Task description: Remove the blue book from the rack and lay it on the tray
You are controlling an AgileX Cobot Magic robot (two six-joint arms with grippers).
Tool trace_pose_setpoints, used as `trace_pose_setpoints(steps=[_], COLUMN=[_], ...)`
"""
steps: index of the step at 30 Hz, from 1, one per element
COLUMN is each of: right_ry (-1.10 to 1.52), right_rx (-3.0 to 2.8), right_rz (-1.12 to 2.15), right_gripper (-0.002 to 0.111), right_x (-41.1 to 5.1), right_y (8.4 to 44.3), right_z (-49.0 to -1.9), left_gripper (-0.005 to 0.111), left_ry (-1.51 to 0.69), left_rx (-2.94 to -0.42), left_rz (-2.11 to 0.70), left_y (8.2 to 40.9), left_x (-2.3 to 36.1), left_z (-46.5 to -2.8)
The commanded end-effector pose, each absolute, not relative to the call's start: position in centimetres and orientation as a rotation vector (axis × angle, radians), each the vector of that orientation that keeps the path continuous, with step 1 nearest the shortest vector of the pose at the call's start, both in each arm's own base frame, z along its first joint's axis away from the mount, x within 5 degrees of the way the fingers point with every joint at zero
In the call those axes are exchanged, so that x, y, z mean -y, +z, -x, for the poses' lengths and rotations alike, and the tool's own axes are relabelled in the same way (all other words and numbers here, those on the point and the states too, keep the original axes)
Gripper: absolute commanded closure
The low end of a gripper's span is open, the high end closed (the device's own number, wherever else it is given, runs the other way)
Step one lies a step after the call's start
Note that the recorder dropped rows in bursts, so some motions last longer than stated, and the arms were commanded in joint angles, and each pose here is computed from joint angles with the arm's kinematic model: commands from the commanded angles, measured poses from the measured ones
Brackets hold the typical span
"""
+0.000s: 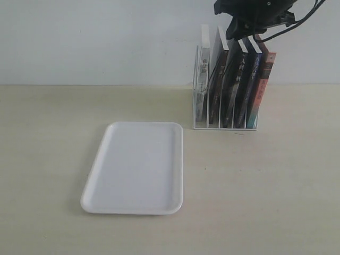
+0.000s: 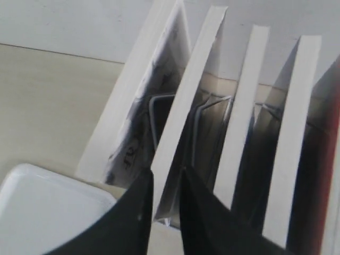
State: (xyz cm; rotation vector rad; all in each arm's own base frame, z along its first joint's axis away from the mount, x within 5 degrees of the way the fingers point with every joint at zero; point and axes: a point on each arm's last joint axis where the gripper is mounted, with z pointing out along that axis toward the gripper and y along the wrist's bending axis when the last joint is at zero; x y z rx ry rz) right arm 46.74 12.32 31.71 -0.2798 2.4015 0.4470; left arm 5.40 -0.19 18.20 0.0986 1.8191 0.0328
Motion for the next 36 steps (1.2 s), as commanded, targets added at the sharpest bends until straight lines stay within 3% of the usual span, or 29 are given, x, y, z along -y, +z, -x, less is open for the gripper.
trace_pose_setpoints(steps=[1,4,11,22,25,31,36], right_ry=[0.333,0.325,0.329,0.328,0.335,0.337,0.35], right_rx=[-2.394,-2.396,-2.403,-2.491,-2.502,-2.49,-2.463], right_rz=[0.258,0.261,0.259,0.257,0.236,0.228,0.199], right_gripper=[0.078,0.069,0.07,0.07,0.077,0.108,0.108], right_x=[-11.6,-11.5,-11.6,-11.8,-11.9,-11.9,-11.9], right_y=[32.2,32.1,31.8,28.3,27.8,27.9,29.0], right_z=[-46.9,-46.9,-47.0,-48.1,-48.2,-48.4,-48.5], left_gripper=[0.102,0.102,0.102,0.102,0.102,0.102,0.102], left_ry=[0.035,0.035,0.035,0.035,0.035,0.035,0.035], left_rx=[-1.797,-1.797,-1.797,-1.797,-1.797,-1.797,-1.797], left_rz=[-0.097,-0.097,-0.097,-0.097,-0.097,-0.097,-0.097], left_y=[18.5,18.5,18.5,18.5,18.5,18.5,18.5], left_x=[0.2,0.2,0.2,0.2,0.2,0.2,0.2], left_z=[-5.4,-5.4,-5.4,-5.4,-5.4,-5.4,-5.4])
